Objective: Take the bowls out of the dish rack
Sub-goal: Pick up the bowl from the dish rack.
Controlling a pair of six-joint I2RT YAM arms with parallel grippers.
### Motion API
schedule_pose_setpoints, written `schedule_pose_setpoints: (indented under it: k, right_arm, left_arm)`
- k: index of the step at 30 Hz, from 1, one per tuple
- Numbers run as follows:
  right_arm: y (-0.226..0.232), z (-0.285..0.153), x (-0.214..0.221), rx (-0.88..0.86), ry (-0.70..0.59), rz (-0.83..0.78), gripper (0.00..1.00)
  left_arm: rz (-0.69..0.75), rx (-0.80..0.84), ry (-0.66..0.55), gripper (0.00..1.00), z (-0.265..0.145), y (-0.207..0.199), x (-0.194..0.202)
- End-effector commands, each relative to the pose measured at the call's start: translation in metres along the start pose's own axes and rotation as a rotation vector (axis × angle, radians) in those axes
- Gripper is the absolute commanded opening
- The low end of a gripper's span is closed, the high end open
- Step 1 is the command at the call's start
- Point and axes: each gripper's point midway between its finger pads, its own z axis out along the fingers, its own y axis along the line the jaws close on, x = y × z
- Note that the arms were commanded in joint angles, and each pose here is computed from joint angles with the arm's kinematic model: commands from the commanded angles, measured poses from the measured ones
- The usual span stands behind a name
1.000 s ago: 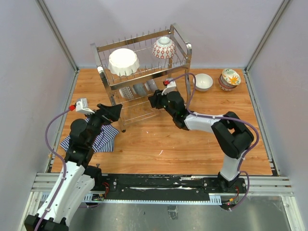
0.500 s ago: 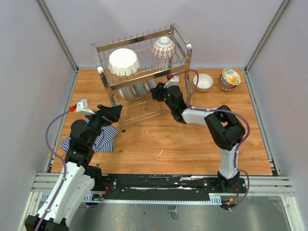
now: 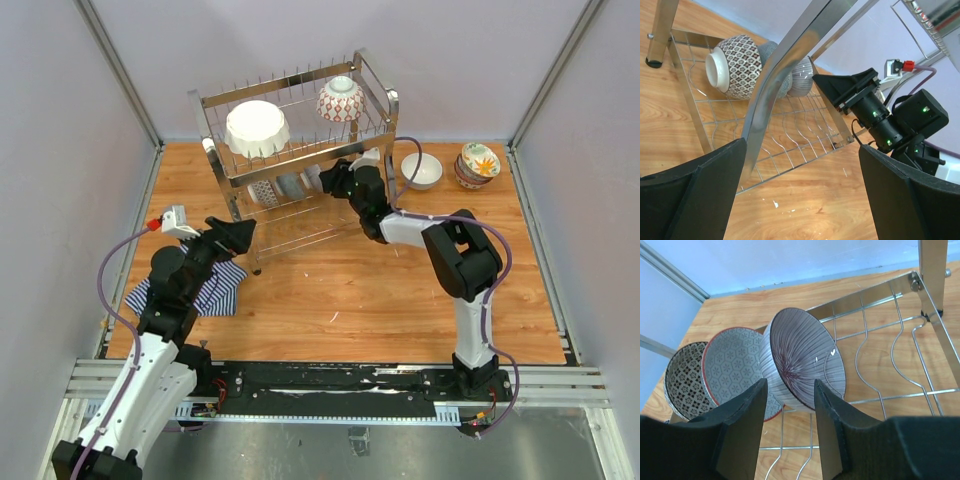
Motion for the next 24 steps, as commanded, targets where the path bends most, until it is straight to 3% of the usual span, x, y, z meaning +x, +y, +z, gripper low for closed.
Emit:
schedule_pose_setpoints:
  k: [1,24]
  right_arm:
    - [-0.004,0.013,-0.016,-0.035,-0.028,0.056,0.44]
    - [-0.002,0.033,-0.013,-0.217,0.015,0.165,0.4]
  left_arm:
    - [0.011,0.025,-0.011,1.0,0.002,-0.004,-0.001]
    - [0.015,0.007,-0.006,1.0,0.006,0.002,0.002]
